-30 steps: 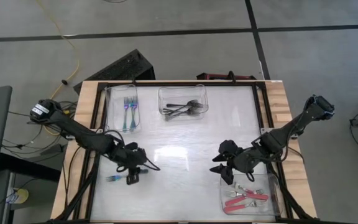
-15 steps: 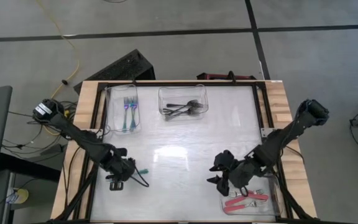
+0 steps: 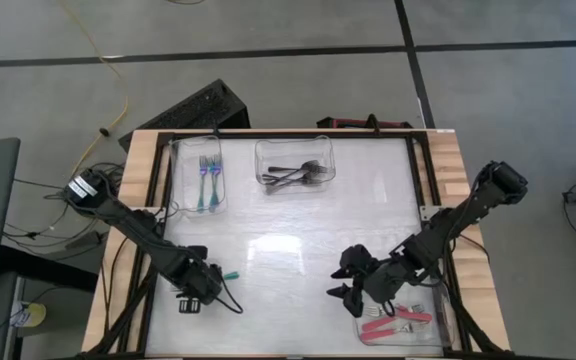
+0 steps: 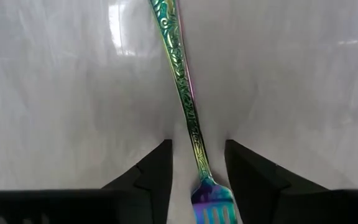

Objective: Sort silverware by color (type)
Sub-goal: Put the purple fork into the top left transparent bin

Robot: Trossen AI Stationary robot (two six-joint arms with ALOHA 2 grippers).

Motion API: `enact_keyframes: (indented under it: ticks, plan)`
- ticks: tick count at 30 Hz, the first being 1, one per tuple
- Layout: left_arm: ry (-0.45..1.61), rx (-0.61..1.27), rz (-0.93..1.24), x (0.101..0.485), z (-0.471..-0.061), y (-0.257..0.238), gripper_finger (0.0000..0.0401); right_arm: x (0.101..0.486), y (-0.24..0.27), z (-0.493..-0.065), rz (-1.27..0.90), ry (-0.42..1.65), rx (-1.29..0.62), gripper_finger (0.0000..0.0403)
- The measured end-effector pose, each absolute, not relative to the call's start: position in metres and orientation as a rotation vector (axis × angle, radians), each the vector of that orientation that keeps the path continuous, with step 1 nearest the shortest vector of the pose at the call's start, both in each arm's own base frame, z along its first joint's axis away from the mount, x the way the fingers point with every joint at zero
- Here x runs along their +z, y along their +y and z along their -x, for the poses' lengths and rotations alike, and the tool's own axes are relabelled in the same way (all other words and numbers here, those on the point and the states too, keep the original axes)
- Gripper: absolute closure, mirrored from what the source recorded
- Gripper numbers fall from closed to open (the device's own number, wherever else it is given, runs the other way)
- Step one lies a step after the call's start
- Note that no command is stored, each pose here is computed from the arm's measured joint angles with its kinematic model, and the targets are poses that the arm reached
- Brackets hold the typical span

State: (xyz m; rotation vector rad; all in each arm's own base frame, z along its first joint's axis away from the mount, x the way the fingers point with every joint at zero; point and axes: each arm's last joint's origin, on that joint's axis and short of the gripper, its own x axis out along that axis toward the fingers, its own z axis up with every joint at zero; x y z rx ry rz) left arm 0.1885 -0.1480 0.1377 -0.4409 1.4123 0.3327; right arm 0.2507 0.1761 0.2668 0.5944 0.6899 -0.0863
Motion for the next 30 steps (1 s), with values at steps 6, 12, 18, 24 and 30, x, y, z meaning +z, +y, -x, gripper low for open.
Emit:
enact_keyframes:
  ticks: [6, 12, 18, 24, 30]
  plan:
    - [1.402, 0.308, 0.471, 0.141, -0.193, -0.141, 0.0373, 0.268, 0.181, -0.248, -0.62, 0.687, -0.075, 0.0143]
    - [1.317, 0.21, 0.497, 0.165, -0.223, -0.138, 0.0396, 0.272, 0.19, -0.245, -0.642, 0.651, -0.026, 0.0143]
    - [1.221, 0.072, 0.226, 0.232, -0.26, -0.123, 0.0399, 0.274, 0.196, -0.242, -0.664, 0.633, -0.005, 0.0143]
    - [1.213, 0.006, -0.386, 0.313, -0.271, -0.081, 0.04, 0.276, 0.196, -0.244, -0.705, 0.593, -0.034, 0.0143]
    - [1.488, -0.122, -0.752, 0.339, -0.259, -0.009, 0.04, 0.281, 0.193, -0.25, -0.745, 0.533, -0.038, 0.0143]
